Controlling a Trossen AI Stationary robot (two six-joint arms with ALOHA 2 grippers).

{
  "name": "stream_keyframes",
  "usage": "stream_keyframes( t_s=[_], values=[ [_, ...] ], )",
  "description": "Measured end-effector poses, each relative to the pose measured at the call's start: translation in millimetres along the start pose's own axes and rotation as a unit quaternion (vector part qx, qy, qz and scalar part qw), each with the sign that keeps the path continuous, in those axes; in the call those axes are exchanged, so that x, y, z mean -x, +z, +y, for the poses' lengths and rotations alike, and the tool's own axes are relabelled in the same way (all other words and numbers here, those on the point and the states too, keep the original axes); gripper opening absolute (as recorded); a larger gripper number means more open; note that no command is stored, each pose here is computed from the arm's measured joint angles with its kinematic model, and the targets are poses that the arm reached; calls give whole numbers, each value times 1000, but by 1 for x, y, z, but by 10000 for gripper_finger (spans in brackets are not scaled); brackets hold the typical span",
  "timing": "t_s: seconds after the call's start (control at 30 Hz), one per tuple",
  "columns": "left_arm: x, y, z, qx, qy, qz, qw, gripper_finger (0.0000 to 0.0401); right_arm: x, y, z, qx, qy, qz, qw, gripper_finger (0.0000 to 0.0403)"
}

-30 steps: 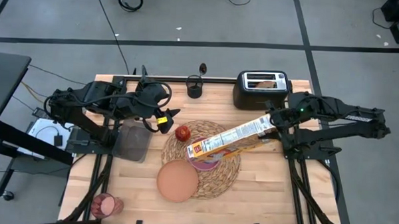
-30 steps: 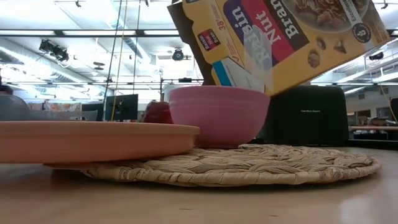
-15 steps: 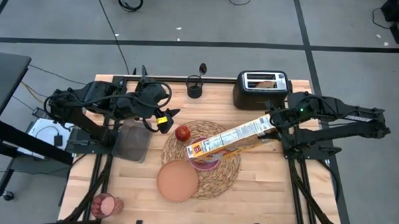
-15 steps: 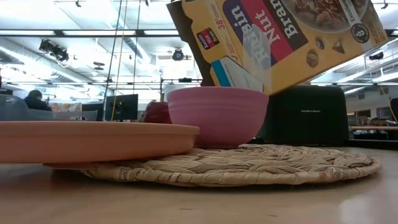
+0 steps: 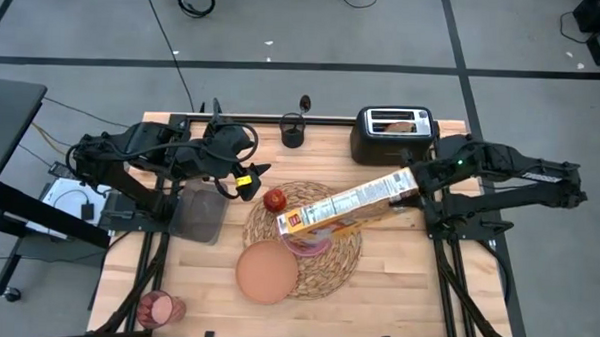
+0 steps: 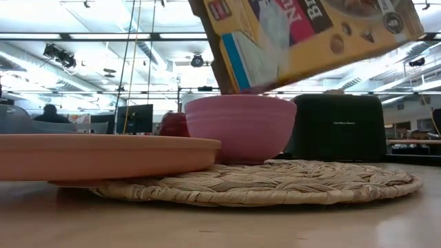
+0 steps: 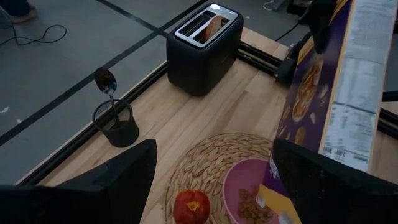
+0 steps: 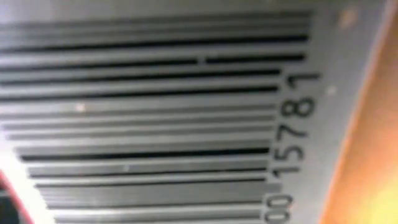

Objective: Arrange a breakfast setting
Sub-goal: Pour the cereal into the pink bowl

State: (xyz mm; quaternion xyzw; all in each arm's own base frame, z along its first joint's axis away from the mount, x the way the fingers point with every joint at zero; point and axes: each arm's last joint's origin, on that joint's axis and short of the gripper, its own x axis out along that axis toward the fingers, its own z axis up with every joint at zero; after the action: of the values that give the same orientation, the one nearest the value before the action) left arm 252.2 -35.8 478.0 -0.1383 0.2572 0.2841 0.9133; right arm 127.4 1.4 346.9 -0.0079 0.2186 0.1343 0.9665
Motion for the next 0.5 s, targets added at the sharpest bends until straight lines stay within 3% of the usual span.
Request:
stream_keyframes(
  t_s=[0.5],
  values=[
    [0, -1, 0, 1, 2, 3, 1000, 327, 2, 0, 0, 2, -3, 11, 1000, 206]
  ],
)
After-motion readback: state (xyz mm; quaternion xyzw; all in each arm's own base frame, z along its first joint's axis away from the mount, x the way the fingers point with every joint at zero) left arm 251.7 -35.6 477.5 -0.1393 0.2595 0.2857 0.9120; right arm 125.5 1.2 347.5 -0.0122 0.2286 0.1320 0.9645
